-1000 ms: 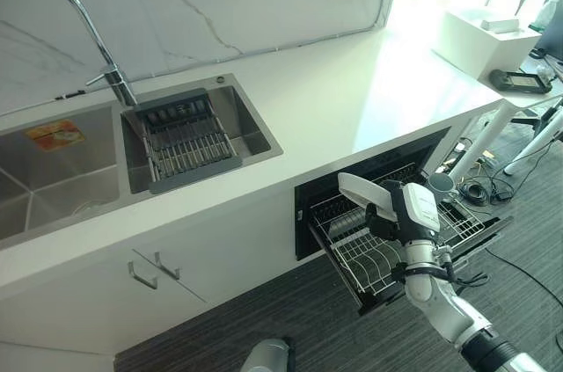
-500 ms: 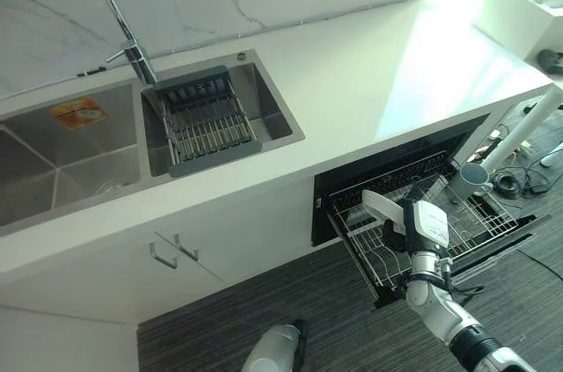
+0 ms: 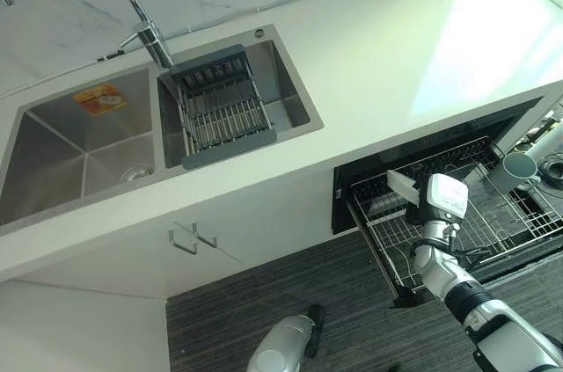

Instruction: Place the dishes in the dishwasher.

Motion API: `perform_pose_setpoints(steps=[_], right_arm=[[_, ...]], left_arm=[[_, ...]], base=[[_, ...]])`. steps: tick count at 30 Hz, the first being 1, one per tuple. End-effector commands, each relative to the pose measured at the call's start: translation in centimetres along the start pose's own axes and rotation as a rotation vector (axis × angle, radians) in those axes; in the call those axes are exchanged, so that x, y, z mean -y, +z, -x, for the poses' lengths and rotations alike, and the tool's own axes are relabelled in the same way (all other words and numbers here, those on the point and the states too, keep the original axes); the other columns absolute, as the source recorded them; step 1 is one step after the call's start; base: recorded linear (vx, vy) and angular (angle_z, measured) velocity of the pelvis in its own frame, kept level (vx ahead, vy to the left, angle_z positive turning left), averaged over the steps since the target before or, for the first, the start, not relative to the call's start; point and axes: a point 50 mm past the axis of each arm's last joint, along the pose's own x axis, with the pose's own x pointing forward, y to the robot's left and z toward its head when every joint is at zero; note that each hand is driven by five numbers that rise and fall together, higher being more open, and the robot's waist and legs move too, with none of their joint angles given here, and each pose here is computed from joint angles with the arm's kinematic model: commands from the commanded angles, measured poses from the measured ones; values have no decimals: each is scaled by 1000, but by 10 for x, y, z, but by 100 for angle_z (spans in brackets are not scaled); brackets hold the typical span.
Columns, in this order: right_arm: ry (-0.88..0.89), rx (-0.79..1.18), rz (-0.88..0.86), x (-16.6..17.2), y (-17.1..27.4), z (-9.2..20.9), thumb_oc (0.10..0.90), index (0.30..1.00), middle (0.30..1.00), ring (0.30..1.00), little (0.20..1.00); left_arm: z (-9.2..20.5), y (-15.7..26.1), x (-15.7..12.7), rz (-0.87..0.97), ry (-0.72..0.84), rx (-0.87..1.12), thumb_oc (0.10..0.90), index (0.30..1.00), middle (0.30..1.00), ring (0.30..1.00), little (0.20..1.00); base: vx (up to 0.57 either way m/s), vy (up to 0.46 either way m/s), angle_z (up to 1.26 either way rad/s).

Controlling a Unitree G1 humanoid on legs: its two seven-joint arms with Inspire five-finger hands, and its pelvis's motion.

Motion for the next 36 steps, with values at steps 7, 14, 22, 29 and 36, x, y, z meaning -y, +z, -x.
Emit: perform_pose_setpoints(steps=[7, 14, 22, 29, 36], right_arm=[[-213, 19, 117, 41, 14, -37, 400, 300, 300, 300, 300], [-218, -41, 194, 45, 13, -46, 400, 300, 300, 300, 300], [-215, -119, 238, 64, 9, -63, 400, 300, 300, 300, 300], [-151, -106, 231, 79, 17, -79, 800, 900, 900, 900, 900], [96, -228, 36, 60, 18, -75, 800, 900, 900, 900, 900]], left_arm=[[1, -16, -16, -75, 35, -40, 800, 900, 900, 900, 900], [0, -5, -20, -55, 53, -3, 800, 900, 900, 900, 900], [1, 15, -26, -37, 55, 51, 800, 900, 900, 900, 900], [3, 32, -32, -24, 67, 106, 800, 900, 900, 900, 900], [4, 48, -39, -10, 80, 144, 800, 900, 900, 900, 900]], base=[[9, 2, 7], [-51, -5, 1], [-70, -1, 5], [-75, -18, 1], [-18, -19, -2]])
